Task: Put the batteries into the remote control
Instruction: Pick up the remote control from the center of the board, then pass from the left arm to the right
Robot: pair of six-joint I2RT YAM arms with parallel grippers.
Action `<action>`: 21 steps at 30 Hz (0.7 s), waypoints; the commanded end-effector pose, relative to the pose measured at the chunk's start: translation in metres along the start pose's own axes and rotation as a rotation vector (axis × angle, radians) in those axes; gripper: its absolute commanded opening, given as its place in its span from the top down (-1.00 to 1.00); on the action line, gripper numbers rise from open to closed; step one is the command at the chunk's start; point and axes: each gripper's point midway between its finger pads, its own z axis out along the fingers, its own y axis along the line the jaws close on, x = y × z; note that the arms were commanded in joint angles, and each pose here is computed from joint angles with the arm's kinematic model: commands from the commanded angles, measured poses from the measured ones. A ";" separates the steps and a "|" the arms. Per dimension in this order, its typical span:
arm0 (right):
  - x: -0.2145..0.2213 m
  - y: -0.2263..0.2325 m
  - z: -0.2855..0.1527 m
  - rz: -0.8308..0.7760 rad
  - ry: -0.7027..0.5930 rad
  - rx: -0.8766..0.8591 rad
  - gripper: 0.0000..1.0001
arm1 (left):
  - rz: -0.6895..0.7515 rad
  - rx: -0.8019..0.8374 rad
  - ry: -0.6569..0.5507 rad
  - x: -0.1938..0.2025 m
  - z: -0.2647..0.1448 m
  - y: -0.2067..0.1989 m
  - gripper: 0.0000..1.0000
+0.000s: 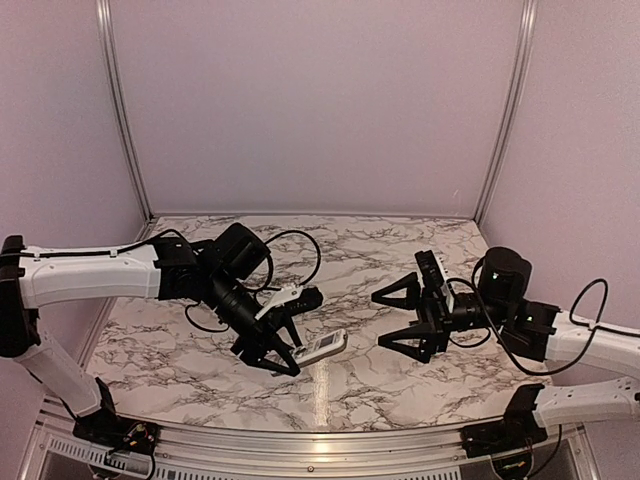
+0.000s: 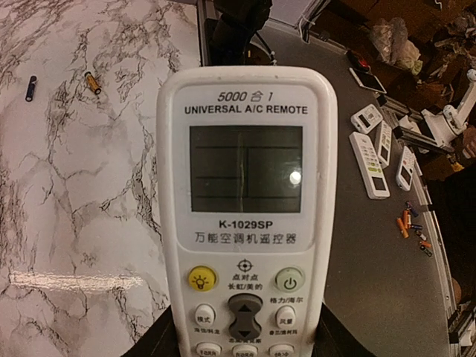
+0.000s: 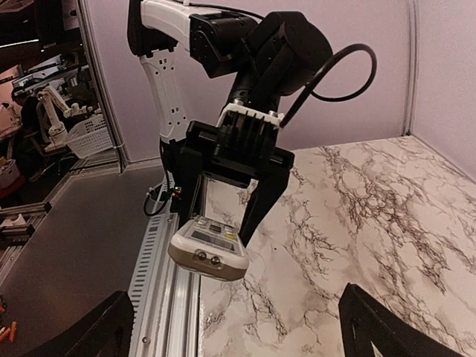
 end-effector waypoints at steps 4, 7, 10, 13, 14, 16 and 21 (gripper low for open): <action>-0.031 0.051 0.018 -0.128 0.024 -0.136 -0.85 | 0.016 0.276 -0.152 -0.031 -0.029 -0.061 0.43; -0.045 0.068 0.024 -0.172 0.025 -0.173 -0.79 | 0.015 0.339 -0.192 -0.034 -0.033 -0.072 0.43; -0.047 0.076 0.036 -0.208 0.056 -0.193 -0.76 | 0.015 0.382 -0.206 -0.035 -0.035 -0.080 0.43; -0.038 0.079 0.049 -0.222 0.126 -0.205 -0.71 | 0.008 0.413 -0.211 -0.033 -0.035 -0.084 0.43; -0.037 0.081 0.052 -0.231 0.138 -0.210 -0.71 | 0.006 0.416 -0.210 -0.033 -0.035 -0.084 0.43; -0.037 0.083 0.057 -0.245 0.148 -0.217 -0.69 | 0.002 0.436 -0.207 -0.032 -0.034 -0.086 0.43; -0.044 0.092 0.064 -0.267 0.141 -0.265 -0.52 | 0.002 0.456 -0.198 -0.031 -0.028 -0.088 0.43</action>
